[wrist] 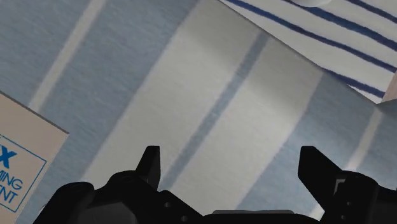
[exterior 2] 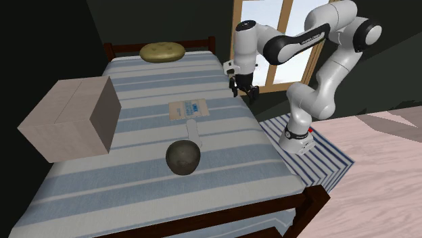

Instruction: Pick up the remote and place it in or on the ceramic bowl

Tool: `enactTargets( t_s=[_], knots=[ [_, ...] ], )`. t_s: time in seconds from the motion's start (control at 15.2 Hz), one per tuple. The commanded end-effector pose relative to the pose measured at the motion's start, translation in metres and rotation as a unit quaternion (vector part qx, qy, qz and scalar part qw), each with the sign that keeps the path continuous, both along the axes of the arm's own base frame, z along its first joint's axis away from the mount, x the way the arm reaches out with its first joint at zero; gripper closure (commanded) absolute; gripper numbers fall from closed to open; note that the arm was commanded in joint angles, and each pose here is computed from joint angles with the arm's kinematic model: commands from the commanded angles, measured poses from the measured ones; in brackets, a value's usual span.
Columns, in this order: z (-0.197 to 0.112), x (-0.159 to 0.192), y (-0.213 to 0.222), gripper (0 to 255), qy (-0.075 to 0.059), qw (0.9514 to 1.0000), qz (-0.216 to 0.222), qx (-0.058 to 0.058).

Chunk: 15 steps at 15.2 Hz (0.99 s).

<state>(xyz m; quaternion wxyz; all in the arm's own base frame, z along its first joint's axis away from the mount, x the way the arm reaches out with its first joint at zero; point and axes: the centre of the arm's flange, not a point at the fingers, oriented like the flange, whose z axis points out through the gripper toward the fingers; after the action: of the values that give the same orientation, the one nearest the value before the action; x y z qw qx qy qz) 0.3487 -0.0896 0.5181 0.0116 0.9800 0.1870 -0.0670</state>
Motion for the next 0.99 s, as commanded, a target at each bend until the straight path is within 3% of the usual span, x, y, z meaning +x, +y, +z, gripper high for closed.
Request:
enactTargets(
  t_s=[0.0,0.2,0.46,0.66,0.92],
  knots=[
    [-0.013,0.013,-0.016,0,-0.004,0.9990,0.044,0.005],
    [-0.033,0.038,-0.037,0,-0.010,0.9943,0.105,0.014],
    [-0.059,0.076,-0.059,0,-0.017,0.9820,0.186,0.024],
    [-0.078,0.106,-0.071,0,-0.023,0.9684,0.246,0.033],
    [-0.104,0.148,-0.080,0,-0.030,0.9444,0.325,0.043]
  ],
)
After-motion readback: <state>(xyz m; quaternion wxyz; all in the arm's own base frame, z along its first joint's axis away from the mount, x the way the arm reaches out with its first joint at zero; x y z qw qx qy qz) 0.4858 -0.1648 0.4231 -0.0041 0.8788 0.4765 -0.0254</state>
